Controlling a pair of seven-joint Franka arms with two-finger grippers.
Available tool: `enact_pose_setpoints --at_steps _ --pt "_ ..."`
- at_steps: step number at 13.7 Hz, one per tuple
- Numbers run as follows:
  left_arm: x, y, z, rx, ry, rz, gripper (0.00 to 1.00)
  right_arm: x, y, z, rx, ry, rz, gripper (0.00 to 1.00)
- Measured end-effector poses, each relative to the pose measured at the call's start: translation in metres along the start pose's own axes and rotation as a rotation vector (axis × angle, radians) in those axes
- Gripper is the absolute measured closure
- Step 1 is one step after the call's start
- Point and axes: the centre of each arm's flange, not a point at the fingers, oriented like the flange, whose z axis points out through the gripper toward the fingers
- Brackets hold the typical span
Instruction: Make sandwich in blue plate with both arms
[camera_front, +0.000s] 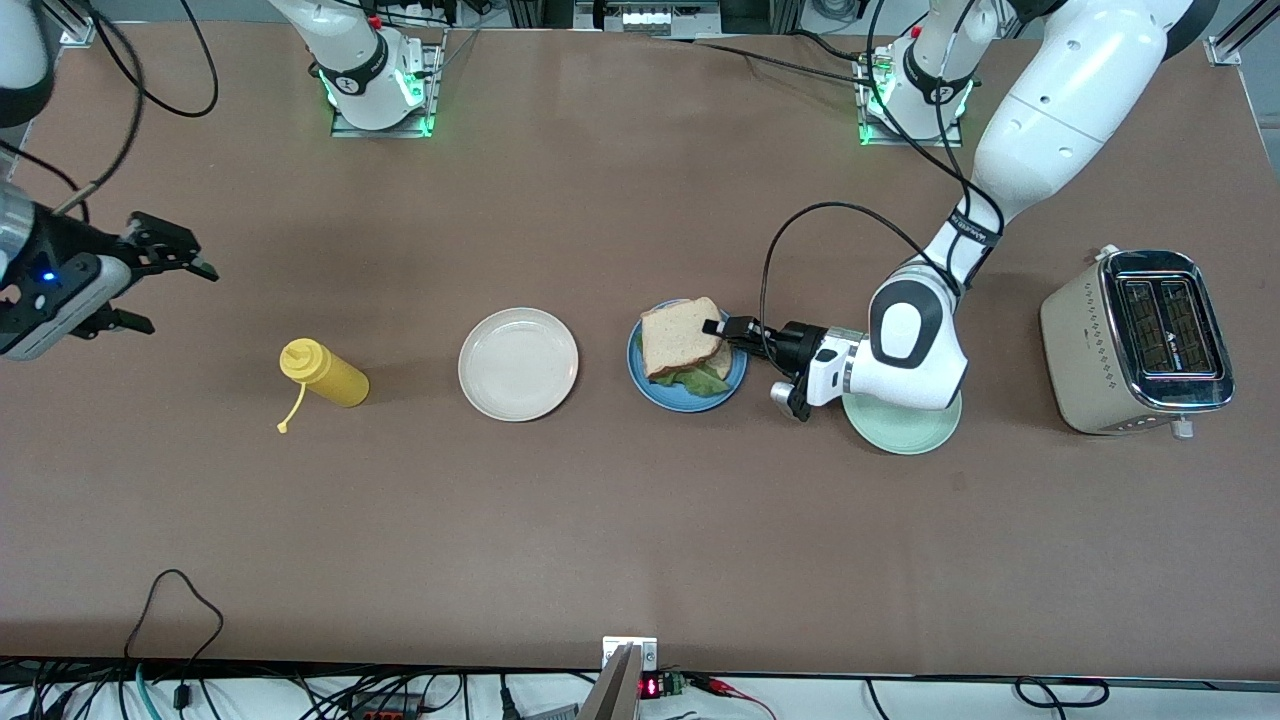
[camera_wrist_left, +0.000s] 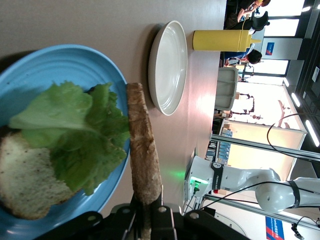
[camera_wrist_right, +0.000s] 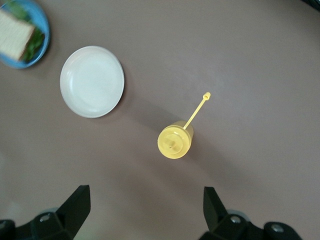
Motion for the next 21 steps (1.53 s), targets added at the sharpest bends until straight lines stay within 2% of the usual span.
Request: enact_pose_setpoints --at_steps 1,3,5,8,10,13,16,18,21 --pt "0.000 -0.006 0.002 -0.001 0.003 0.005 0.91 0.006 -0.017 -0.003 -0.022 -0.005 0.082 0.00" --pt "0.000 -0.013 0.002 0.005 0.015 0.013 0.75 0.017 -0.051 -0.010 -0.077 -0.010 0.202 0.00" --pt "0.005 -0.012 -0.007 0.023 0.028 0.037 0.55 0.022 -0.076 -0.015 -0.111 -0.003 0.279 0.00" --pt "0.009 -0.007 -0.042 0.144 -0.009 0.129 0.24 0.019 -0.079 -0.024 -0.122 0.015 0.356 0.00" --pt "0.008 0.007 -0.077 0.238 -0.038 0.198 0.02 0.015 -0.069 -0.033 -0.135 0.039 0.450 0.00" --pt "-0.001 0.038 -0.124 0.381 -0.124 0.260 0.00 0.009 -0.068 -0.060 -0.169 0.094 0.589 0.00" --pt "-0.008 0.077 -0.175 0.558 -0.252 0.284 0.00 -0.004 -0.072 -0.072 -0.173 0.085 0.618 0.00" --pt "-0.008 0.101 -0.208 0.665 -0.299 0.260 0.00 -0.007 -0.073 -0.075 -0.174 0.085 0.618 0.00" --pt "-0.012 0.128 -0.236 0.764 -0.333 0.156 0.00 -0.010 -0.067 -0.073 -0.173 0.079 0.605 0.00"
